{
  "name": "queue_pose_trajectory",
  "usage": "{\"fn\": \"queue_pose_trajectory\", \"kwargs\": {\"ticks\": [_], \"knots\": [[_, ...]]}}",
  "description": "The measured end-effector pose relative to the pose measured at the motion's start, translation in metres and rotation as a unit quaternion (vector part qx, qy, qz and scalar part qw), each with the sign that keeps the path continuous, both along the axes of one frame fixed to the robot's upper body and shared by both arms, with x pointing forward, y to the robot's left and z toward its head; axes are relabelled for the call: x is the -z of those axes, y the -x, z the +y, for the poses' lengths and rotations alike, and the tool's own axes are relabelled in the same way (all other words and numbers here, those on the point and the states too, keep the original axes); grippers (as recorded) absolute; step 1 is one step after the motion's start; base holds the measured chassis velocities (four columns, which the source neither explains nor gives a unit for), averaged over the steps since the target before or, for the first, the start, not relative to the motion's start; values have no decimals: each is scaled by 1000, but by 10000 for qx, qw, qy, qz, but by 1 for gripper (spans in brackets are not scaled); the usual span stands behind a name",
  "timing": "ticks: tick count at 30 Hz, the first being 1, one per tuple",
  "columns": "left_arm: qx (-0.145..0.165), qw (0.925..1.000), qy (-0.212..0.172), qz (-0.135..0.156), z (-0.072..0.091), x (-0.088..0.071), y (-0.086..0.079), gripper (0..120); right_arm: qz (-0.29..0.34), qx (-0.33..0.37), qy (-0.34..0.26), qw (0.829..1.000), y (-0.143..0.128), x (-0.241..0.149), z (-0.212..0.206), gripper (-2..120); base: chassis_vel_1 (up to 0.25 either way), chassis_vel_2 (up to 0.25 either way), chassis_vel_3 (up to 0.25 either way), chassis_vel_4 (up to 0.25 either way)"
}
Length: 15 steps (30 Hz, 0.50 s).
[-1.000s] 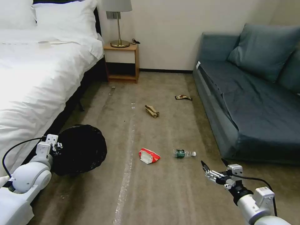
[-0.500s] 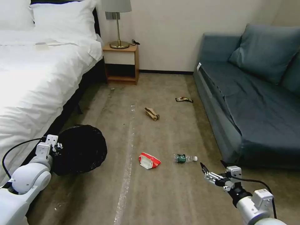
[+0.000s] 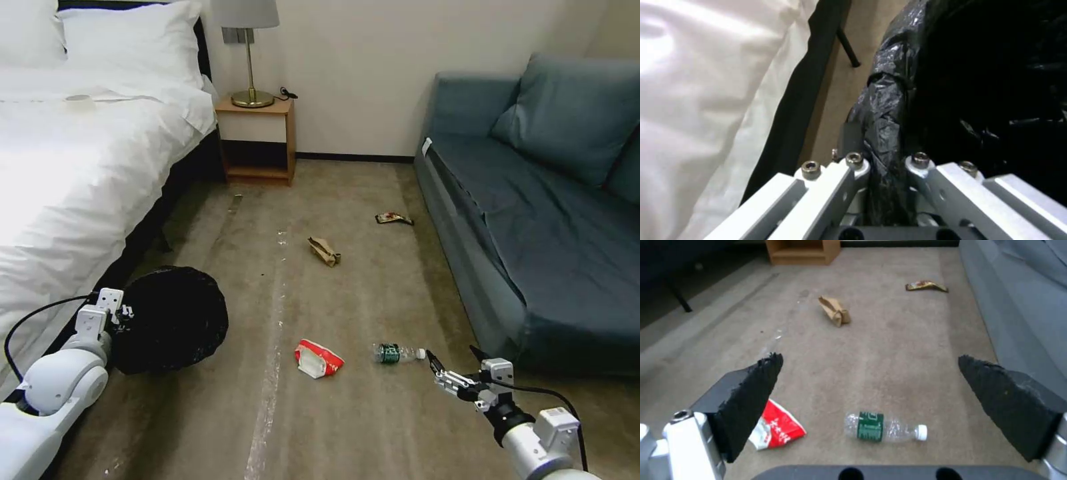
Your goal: Pick up the trash bin, then pick up the garbage on the floor and place it into the trash bin.
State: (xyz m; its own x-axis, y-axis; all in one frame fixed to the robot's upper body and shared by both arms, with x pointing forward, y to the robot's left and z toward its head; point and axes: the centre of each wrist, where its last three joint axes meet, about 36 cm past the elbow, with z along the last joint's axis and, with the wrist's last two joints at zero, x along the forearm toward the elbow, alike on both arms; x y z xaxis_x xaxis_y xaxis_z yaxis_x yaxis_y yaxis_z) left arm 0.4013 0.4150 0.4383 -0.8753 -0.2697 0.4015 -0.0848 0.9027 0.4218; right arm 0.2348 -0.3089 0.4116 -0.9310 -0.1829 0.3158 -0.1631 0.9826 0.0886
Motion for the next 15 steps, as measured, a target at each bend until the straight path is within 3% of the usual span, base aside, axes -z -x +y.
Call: {"fn": "queue_pose_trajectory", "kwargs": {"ticks": [15], "knots": [[8, 10000, 1, -3, 0, 2, 0, 3, 14, -10, -8, 10000, -1, 2, 0, 100, -79, 72, 77, -80]]}}
